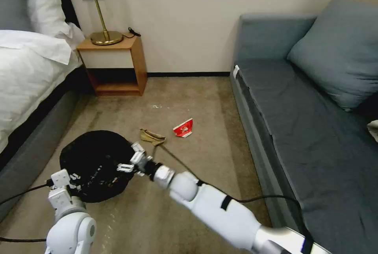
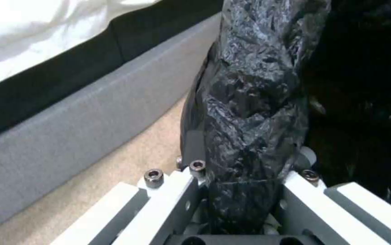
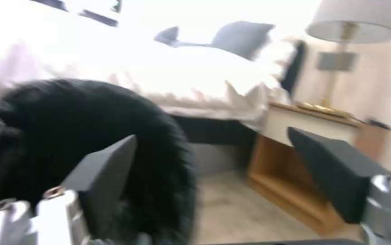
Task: Pick up the trash bin, then pick up the garbage on the floor and place it into the trash bin.
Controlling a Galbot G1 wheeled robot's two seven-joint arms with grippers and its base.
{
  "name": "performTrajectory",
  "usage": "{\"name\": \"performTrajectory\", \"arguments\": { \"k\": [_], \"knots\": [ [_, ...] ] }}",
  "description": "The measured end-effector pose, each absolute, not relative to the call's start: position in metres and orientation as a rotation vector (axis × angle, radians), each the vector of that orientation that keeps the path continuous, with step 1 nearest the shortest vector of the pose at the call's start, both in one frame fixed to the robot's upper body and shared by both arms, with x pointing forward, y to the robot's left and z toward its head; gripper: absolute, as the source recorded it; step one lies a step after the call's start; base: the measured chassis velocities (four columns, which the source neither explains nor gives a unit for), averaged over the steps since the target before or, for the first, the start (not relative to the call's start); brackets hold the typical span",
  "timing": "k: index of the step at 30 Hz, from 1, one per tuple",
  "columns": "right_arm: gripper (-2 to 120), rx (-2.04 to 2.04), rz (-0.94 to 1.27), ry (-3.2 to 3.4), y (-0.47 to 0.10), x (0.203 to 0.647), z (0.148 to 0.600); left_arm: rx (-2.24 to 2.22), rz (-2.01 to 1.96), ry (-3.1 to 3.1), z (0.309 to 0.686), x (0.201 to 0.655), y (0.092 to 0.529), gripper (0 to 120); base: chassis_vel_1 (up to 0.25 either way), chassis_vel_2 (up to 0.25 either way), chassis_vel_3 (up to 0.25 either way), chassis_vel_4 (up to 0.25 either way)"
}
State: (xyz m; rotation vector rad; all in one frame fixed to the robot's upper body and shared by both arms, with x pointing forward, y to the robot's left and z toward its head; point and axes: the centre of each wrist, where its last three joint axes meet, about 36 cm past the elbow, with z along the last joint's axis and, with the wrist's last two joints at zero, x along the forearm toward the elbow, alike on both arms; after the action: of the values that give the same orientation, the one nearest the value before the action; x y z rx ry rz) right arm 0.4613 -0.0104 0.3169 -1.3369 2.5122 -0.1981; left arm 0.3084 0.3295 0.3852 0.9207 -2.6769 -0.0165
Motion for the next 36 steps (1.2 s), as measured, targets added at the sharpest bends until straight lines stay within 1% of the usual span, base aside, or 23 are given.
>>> {"name": "performTrajectory", "arguments": {
  "k": [1, 2, 3, 4, 6, 7, 9, 11, 12, 13, 16, 21, 27, 36],
  "knots": [
    [95, -1.292, -0.202, 2.540, -0.025, 0.457, 0.316, 0.920, -0.022, -2.677, 0.385, 0.309, 0.331, 2, 0.000, 0.000, 0.000, 0.000],
    [97, -1.253, -0.207, 2.563, -0.039, 0.454, 0.316, 0.919, -0.027, -2.677, 0.386, 0.309, 0.331, 2, 0.000, 0.000, 0.000, 0.000],
    [97, -1.253, -0.207, 2.563, -0.039, 0.454, 0.316, 0.919, -0.027, -2.677, 0.386, 0.309, 0.331, 2, 0.000, 0.000, 0.000, 0.000],
    [99, -1.204, -0.215, 2.590, -0.057, 0.449, 0.317, 0.919, -0.033, -2.677, 0.386, 0.310, 0.332, 2, 0.000, 0.000, 0.000, 0.000],
    [100, -1.119, -0.227, 2.642, -0.086, 0.438, 0.314, 0.918, -0.041, -2.681, 0.389, 0.310, 0.334, 2, 0.000, 0.000, 0.000, 0.000],
    [100, -1.119, -0.227, 2.642, -0.086, 0.438, 0.314, 0.918, -0.041, -2.681, 0.389, 0.310, 0.334, 2, 0.000, 0.000, 0.000, 0.000],
    [100, -0.976, -0.225, 2.707, -0.120, 0.425, 0.314, 0.920, -0.047, -2.684, 0.391, 0.309, 0.336, 2, 0.000, 0.000, 0.000, 0.000],
    [100, -0.976, -0.225, 2.707, -0.120, 0.425, 0.314, 0.920, -0.047, -2.684, 0.391, 0.309, 0.336, 2, 0.000, 0.000, 0.000, 0.000],
    [100, -0.845, -0.186, 2.748, -0.141, 0.405, 0.312, 0.920, -0.044, -2.684, 0.391, 0.308, 0.338, 2, 0.000, 0.000, 0.000, 0.000],
    [100, -0.845, -0.186, 2.748, -0.141, 0.405, 0.312, 0.920, -0.044, -2.684, 0.391, 0.308, 0.338, 2, 0.000, 0.000, 0.000, 0.000],
    [100, -0.681, -0.076, 2.824, -0.150, 0.370, 0.304, 0.924, -0.039, -2.686, 0.391, 0.307, 0.339, 2, 0.000, 0.000, 0.000, 0.000],
    [100, -0.570, -0.064, 2.831, -0.163, 0.351, 0.294, 0.921, -0.034, -2.693, 0.393, 0.305, 0.337, 2, -0.019, 0.025, 0.016, -0.024],
    [100, -0.527, -0.079, 2.814, -0.168, 0.347, 0.288, 0.920, -0.036, -2.698, 0.396, 0.303, 0.336, 2, -0.119, 0.129, 0.122, -0.116],
    [100, -0.523, -0.058, 2.822, -0.160, 0.347, 0.275, 0.927, -0.041, -2.692, 0.391, 0.303, 0.339, 2, -0.234, 0.229, 0.235, -0.236]
  ]
}}
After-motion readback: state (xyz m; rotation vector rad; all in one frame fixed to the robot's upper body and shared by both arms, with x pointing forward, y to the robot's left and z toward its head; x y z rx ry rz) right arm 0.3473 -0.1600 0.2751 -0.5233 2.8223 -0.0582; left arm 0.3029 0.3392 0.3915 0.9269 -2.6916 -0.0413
